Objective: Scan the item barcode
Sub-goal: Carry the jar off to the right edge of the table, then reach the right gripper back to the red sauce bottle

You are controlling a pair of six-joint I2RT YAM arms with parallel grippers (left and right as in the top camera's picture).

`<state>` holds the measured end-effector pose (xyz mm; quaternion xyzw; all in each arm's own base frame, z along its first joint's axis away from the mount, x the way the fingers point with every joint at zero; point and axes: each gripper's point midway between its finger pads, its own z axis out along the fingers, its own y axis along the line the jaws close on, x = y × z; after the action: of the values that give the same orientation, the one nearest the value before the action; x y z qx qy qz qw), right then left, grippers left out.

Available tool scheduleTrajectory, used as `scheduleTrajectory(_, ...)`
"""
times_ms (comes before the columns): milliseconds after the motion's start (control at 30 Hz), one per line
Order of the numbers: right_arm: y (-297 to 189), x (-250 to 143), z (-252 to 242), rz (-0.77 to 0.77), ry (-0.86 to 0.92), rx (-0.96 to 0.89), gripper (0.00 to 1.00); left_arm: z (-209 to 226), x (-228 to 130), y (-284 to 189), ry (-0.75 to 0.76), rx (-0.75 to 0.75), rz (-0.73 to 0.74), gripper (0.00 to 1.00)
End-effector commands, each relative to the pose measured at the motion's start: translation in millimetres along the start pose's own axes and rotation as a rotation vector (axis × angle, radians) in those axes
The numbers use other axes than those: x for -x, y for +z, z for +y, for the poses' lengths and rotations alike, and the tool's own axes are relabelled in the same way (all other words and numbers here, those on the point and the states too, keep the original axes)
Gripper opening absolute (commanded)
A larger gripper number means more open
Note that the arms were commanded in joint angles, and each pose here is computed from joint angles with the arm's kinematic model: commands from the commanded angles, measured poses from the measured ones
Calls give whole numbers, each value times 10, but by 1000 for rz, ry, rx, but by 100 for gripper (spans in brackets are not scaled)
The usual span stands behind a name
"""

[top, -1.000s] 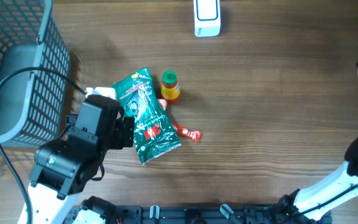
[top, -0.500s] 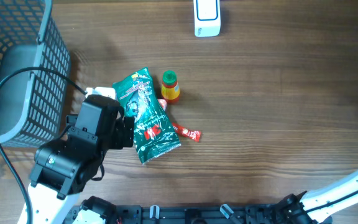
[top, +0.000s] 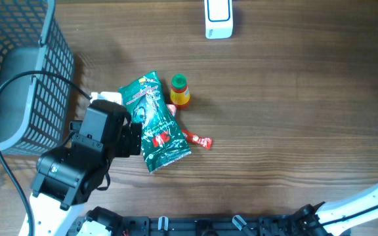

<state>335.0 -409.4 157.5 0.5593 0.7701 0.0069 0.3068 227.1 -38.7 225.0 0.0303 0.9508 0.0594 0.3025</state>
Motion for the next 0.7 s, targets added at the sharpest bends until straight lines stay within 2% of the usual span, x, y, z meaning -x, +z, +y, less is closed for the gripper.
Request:
scheduleTrajectory(0, -844, -26, 904, 36, 128, 358, 100, 13, 11, -4, 11, 7, -7, 100)
scheduleTrajectory(133, -1138, -605, 1369, 236, 149, 446, 100, 13, 11, -4, 11, 7, -7, 100)
scheduleTrajectory(267, -1281, -1626, 1857, 575, 138, 444, 100, 13, 11, -4, 11, 7, -7, 100)
scheduleTrajectory(333, -1429, -2201, 2114, 724, 37, 452, 100, 13, 11, -4, 11, 7, -7, 100)
scheduleTrajectory(500, -1796, -3295, 2708, 808, -474, 616, 100, 13, 11, -4, 11, 7, -7, 100)
scheduleTrajectory(600, -1944, -3978, 3056, 686, -907, 733, 100, 13, 11, -4, 11, 7, -7, 100)
scheduleTrajectory(667, -2031, -4334, 3131, 623, -1120, 763, 100, 13, 11, -4, 11, 7, -7, 100)
